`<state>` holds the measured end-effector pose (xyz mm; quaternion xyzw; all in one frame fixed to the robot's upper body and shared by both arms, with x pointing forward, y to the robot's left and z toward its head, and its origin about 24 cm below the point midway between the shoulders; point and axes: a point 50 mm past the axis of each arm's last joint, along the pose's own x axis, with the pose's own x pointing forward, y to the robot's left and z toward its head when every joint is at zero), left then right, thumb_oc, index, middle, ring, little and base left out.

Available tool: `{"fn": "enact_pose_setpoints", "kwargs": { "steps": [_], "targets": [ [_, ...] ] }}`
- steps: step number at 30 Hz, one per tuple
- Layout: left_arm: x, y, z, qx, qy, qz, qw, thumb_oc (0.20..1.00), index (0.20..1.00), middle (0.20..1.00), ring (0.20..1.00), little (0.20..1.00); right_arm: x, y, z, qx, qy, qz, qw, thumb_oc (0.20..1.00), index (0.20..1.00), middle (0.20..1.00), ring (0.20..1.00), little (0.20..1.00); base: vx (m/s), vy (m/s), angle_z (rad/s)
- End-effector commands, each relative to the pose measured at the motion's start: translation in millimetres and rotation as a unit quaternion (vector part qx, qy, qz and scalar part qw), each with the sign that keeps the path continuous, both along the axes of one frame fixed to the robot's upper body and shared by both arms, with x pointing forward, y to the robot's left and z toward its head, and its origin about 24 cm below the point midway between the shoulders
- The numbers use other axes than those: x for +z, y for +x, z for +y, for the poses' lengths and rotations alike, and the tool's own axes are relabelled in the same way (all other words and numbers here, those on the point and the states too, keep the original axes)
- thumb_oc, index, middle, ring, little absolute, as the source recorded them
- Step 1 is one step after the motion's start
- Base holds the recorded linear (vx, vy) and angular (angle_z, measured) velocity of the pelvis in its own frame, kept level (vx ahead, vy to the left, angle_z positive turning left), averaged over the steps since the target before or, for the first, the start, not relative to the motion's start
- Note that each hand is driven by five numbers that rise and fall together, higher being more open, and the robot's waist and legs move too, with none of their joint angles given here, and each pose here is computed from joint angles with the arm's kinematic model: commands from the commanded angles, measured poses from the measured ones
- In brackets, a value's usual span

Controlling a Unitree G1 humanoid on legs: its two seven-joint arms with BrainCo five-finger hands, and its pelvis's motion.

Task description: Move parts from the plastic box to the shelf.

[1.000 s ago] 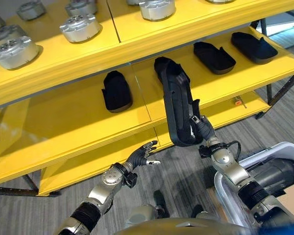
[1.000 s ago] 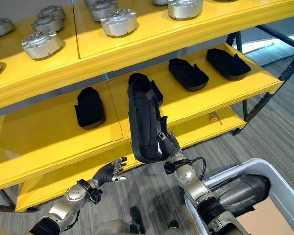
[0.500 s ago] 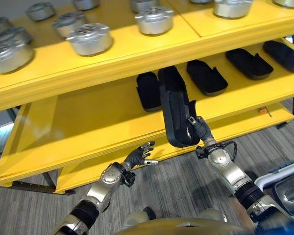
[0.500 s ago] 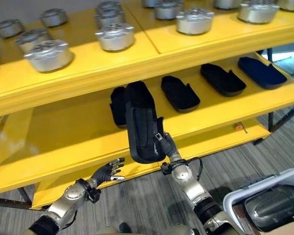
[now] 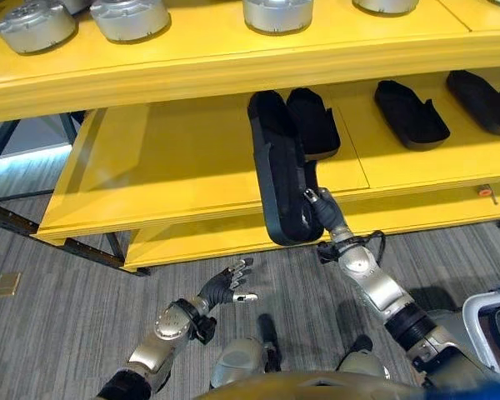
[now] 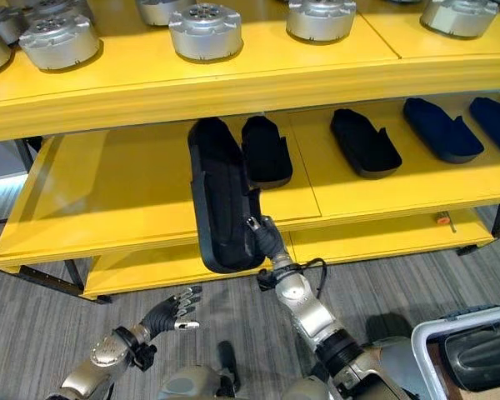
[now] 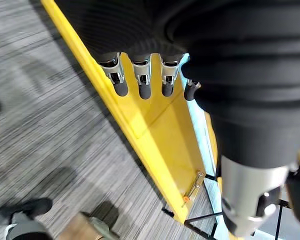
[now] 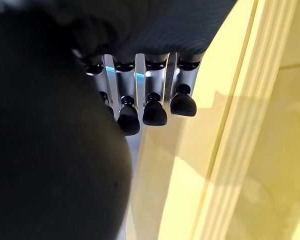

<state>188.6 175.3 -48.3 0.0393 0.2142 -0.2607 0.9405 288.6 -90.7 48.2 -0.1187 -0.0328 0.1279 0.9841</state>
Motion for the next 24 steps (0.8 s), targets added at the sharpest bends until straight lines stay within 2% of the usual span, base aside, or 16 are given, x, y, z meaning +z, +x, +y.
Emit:
{"fn": "enact_pose_setpoints", "kwargs": {
  "steps": [1,6,11,24],
  "targets": [
    [23.8,23.0,-18.8,-0.026,-0.028,-0.073,0.997,1.0,1.0,1.0,1.0,1.0,39.1,6.6,8.7,0.032,0.034,-0.076,0.996,0.2,0.2,0.2,0.2,0.2,0.08,-0.037,0.05],
    [25.6,35.0,-38.9,-0.038,-0.033,-0.079,0.996,1.0,1.0,1.0,1.0,1.0,42.0,13.4,12.9,0.043,0.028,-0.085,0.995,0.2,0.2,0.2,0.2,0.2,0.06,-0.04,-0.14],
    [23.4,44.2,-52.8,-0.065,-0.031,-0.063,0.995,1.0,1.0,1.0,1.0,1.0,40.7,15.8,3.0,0.038,0.024,-0.093,0.995,0.2,0.2,0.2,0.2,0.2,0.12,-0.027,0.2],
    [24.5,43.4,-56.5,-0.093,-0.013,-0.056,0.994,1.0,1.0,1.0,1.0,1.0,54.2,23.6,11.3,0.057,0.006,-0.108,0.993,0.2,0.2,0.2,0.2,0.2,0.09,-0.001,0.06]
  ]
}}
